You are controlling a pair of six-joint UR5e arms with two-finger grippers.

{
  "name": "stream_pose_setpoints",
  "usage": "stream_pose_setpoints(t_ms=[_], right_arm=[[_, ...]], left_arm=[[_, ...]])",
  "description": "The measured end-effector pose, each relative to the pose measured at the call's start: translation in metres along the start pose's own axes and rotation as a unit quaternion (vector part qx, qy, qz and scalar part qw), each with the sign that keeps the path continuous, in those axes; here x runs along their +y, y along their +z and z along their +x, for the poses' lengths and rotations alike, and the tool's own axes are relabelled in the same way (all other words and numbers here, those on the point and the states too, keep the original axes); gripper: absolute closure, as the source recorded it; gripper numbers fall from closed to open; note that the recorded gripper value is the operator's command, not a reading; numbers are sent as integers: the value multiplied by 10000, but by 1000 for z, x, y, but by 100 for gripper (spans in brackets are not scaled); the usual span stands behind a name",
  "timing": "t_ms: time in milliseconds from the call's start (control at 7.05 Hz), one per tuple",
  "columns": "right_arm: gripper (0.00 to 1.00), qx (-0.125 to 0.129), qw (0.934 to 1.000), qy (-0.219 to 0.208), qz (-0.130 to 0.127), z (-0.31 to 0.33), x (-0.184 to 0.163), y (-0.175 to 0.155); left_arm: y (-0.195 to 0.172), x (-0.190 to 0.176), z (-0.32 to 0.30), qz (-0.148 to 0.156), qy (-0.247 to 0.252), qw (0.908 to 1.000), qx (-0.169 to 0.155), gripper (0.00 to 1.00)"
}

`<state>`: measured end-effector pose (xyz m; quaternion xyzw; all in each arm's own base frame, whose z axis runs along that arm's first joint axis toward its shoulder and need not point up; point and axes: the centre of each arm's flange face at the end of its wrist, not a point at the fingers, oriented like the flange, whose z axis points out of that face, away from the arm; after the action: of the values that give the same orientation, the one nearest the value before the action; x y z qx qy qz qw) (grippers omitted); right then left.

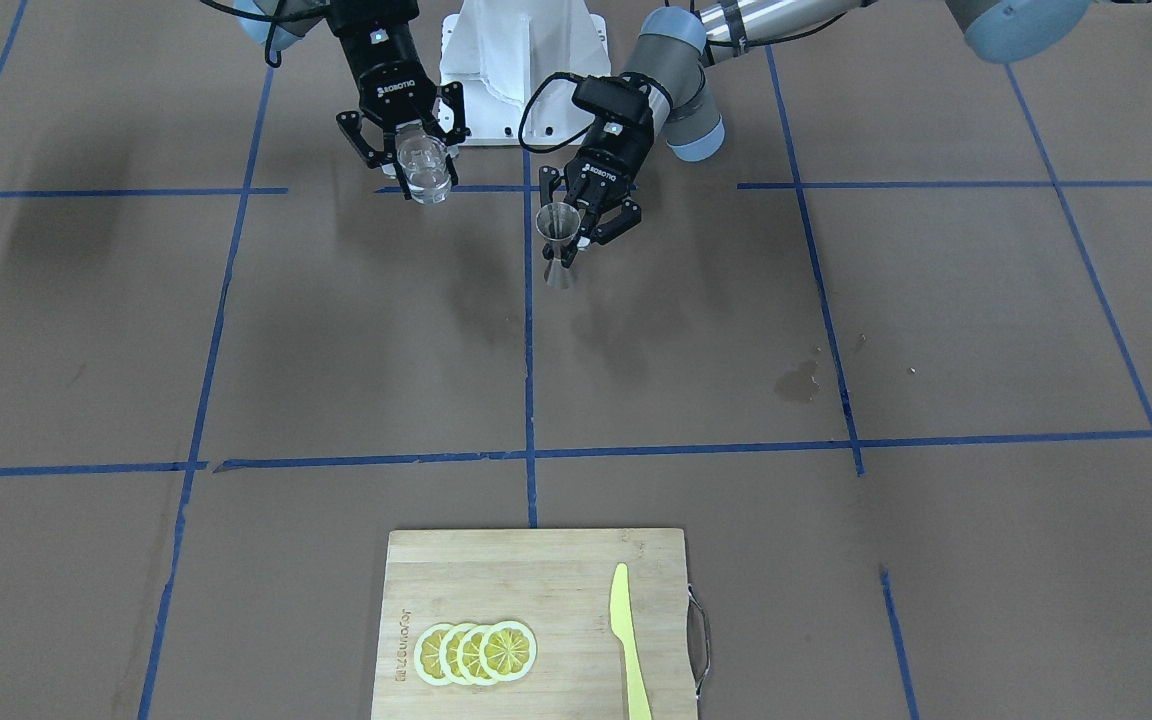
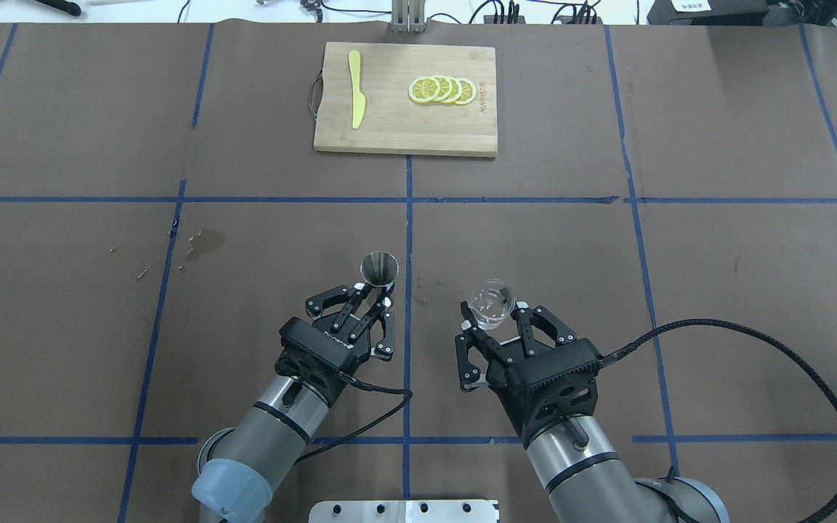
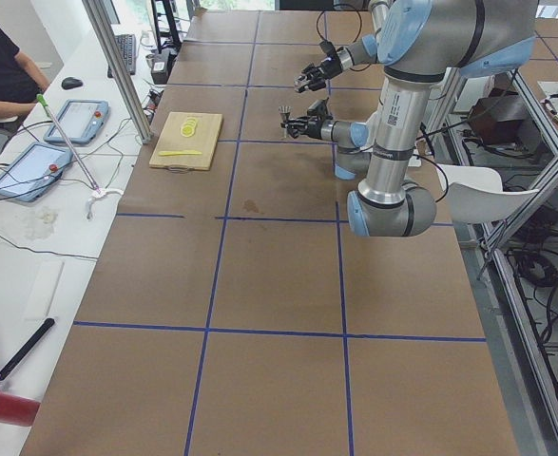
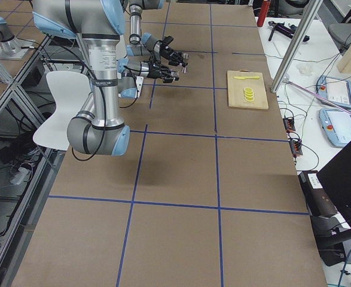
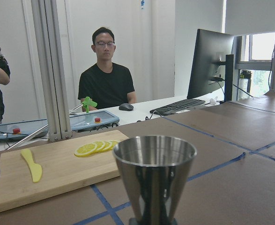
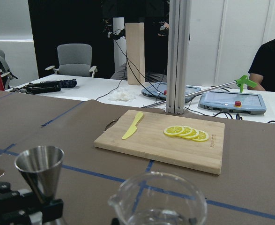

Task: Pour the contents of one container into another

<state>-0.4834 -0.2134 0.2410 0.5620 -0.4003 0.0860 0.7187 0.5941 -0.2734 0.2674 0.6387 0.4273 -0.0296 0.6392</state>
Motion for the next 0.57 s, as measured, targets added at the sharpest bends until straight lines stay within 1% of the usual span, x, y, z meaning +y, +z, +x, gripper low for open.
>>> stream_pose_setpoints(t_ms=[142,284,567], right_arm=[[100,-8,10000,16,31,-6,-20,-5],[100,32,10000,-58,23,-9,-38,-9],[100,97,9999,-110,39,-8,-55,-10]], left_arm=[[7,-1,10,-9,1,10000,20,100],[11,-2,17,-27,17,10000,31,100],[14,-2,22,-42,26,10000,49,100]])
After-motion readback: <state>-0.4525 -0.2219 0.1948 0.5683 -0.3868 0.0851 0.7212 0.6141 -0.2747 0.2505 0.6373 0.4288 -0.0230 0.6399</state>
